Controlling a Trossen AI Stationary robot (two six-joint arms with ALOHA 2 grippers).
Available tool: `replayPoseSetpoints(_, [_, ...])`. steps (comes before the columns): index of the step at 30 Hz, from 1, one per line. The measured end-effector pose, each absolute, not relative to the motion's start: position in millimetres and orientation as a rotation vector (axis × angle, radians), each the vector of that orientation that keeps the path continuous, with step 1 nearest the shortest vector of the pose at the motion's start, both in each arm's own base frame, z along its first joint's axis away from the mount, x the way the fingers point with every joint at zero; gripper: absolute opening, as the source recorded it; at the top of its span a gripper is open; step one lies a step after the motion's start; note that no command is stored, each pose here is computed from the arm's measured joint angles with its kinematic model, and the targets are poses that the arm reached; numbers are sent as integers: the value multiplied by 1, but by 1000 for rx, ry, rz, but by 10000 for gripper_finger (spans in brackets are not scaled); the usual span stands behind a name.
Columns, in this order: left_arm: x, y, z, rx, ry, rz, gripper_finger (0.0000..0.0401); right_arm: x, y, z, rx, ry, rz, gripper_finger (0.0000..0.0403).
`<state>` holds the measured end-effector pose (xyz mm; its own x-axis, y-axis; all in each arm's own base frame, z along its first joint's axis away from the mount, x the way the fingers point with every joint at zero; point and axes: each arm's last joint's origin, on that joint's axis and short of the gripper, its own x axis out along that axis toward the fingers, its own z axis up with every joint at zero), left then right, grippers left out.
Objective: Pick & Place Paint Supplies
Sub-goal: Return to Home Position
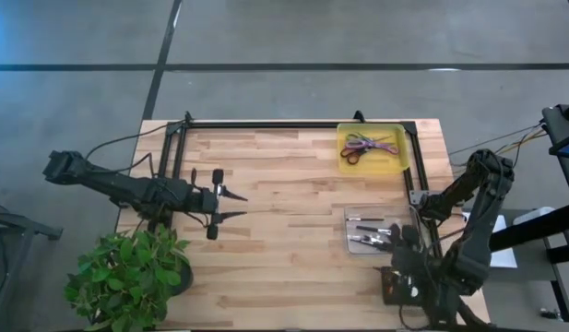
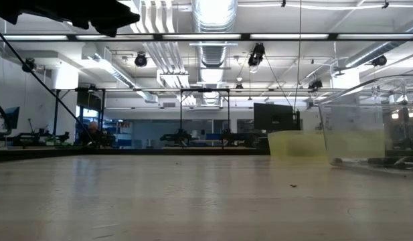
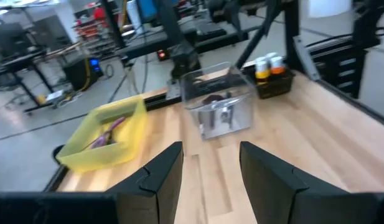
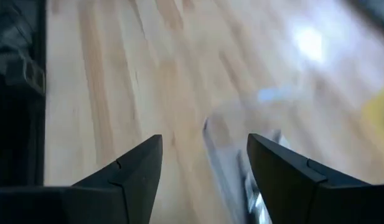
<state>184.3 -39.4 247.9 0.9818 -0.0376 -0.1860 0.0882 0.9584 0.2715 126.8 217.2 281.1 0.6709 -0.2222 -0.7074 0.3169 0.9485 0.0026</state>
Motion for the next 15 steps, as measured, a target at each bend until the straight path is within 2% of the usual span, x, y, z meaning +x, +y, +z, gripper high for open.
replayPoseSetpoints(5, [190,-24,248,251,170,-12,165,132,204,297,32,607,-228,234])
replayPoseSetpoints(10, [196,2,248,194,145,-90,165,137,193,307,-1,452,-102,234])
replayPoseSetpoints(13, [192,17,236,149,170,-69,165,138,187,304,-16,381,-44,234])
replayPoseSetpoints(15, [189,20,224,114,181,-119,165,136,183,300,-21,350,-20,234])
